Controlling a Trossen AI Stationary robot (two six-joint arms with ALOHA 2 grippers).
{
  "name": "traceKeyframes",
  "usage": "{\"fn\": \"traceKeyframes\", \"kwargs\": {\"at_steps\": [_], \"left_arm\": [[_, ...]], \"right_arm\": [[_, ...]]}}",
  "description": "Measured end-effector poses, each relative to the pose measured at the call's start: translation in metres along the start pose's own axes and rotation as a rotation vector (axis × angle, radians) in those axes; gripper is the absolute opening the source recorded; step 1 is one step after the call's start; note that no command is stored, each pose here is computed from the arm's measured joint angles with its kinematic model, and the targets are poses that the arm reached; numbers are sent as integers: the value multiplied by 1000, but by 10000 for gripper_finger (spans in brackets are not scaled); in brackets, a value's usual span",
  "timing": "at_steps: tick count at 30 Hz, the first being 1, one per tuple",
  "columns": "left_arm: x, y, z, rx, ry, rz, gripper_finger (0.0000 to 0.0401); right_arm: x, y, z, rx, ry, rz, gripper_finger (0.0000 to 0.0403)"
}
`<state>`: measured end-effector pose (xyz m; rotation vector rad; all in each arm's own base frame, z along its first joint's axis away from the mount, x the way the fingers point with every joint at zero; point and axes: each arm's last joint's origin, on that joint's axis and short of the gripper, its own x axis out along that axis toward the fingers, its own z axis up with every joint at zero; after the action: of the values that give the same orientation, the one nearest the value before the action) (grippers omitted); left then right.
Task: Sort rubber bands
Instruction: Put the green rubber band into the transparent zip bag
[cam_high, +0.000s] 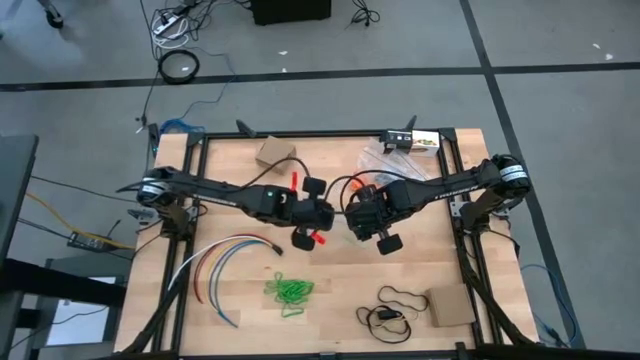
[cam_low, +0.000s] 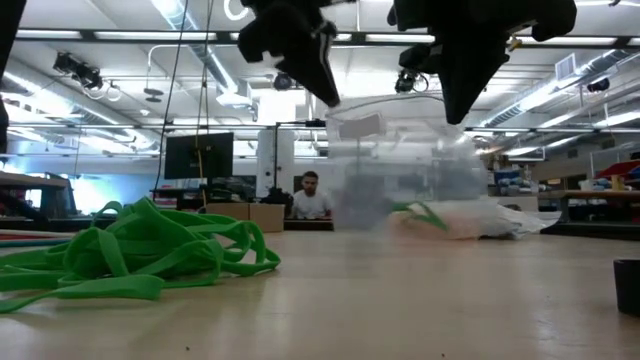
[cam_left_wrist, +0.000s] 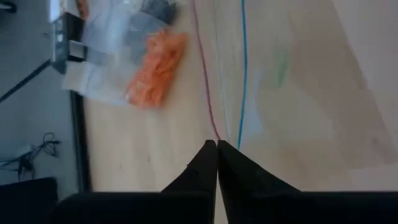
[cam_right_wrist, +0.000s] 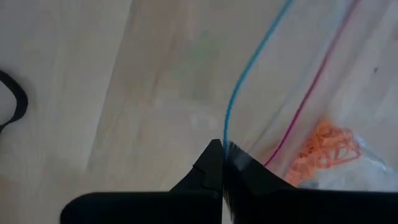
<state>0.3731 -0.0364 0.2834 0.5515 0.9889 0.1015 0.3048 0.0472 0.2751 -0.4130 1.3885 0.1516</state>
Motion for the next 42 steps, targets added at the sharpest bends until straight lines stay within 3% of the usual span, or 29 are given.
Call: {"fn": "traceKeyframes", "kwargs": {"at_steps": [3,7,14,19,24,31,42], "left_arm": [[-18,5,-6,-2,17,5,21],[-42,6,-21,-110,47,0,18],[-59,-41,-78,-173,-12,-38,7],[-48,-73,-112,-285,-118,-75,6],[-28,-98,-133,-507,-149,-115,6],[-8,-113,-165,-609,-81,-115,6],[-6,-114,-163,-634,-126,-125,6]], "right_arm": [[0,0,-1,-8,15,3,0],[0,1,-3,-12,27,8,0],[0,1,-3,-40,33,9,0],[0,-1,-4,-43,33,9,0],[0,-1,-4,-24,33,8,0],[1,-1,-3,-5,31,8,0],[1,-1,-4,10,32,12,0]]}}
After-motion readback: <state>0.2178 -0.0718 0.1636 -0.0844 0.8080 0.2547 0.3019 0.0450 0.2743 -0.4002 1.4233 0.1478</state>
